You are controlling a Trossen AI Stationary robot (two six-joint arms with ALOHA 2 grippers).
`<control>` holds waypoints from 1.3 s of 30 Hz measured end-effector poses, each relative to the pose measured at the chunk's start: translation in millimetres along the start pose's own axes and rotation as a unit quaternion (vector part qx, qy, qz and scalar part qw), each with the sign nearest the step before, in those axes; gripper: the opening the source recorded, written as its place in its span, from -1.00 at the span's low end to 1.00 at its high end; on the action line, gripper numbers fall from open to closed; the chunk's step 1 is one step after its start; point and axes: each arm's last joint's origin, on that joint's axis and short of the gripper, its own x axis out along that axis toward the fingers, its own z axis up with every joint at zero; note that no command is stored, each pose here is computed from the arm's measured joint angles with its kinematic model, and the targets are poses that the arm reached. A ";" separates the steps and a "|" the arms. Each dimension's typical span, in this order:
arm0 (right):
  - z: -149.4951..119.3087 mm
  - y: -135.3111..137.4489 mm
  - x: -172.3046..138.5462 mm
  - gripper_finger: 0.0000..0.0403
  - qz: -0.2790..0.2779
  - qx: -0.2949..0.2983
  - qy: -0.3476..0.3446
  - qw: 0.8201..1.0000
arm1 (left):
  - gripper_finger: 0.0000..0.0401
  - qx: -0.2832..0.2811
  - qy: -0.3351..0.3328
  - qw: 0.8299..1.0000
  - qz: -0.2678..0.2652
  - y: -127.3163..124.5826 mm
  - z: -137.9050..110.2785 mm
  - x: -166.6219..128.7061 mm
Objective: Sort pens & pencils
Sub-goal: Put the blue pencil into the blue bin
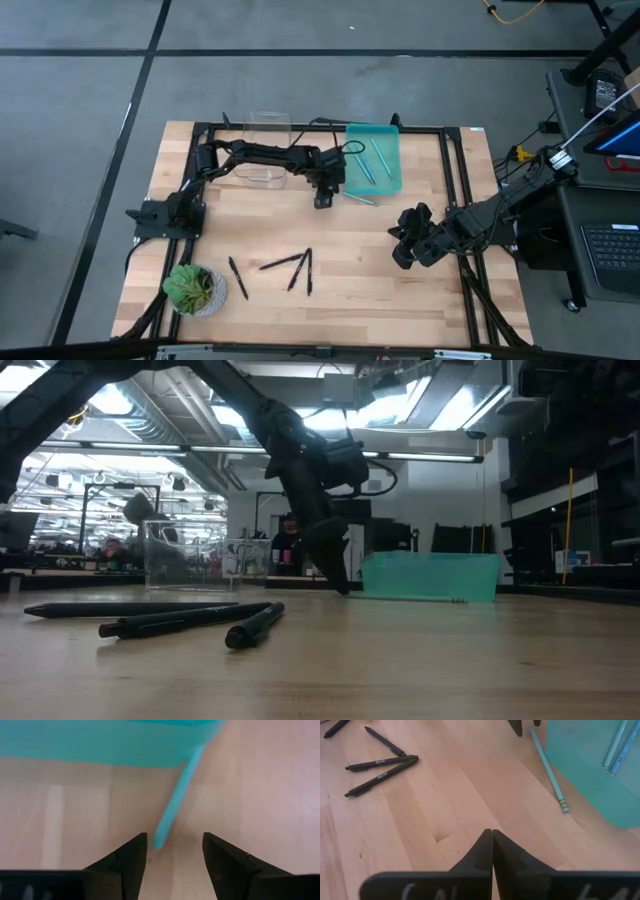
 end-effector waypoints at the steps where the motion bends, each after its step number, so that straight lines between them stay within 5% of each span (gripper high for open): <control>1: 0.1 0.2 0.0 -0.97 0.001 0.001 -0.001 1.000 | -0.07 0.003 0.004 1.000 -0.003 -3.4 -0.1 0.3; 10: -0.1 0.5 0.0 -0.97 0.005 0.001 0.005 1.000 | -0.07 0.050 0.029 0.998 -0.030 -49.2 2.4 3.2; 15: -0.1 1.0 -0.1 -0.97 0.008 0.002 0.007 1.000 | -0.08 0.072 0.033 0.997 -0.003 -69.9 4.6 3.9; 27: -0.4 1.7 -0.1 -0.97 0.017 0.003 0.016 1.000 | -0.13 0.103 0.037 0.994 0.026 -81.9 5.5 3.8; 39: -0.5 2.4 -0.1 -0.97 0.023 0.005 0.021 1.000 | -0.50 0.128 0.045 0.991 0.001 -81.0 3.2 3.6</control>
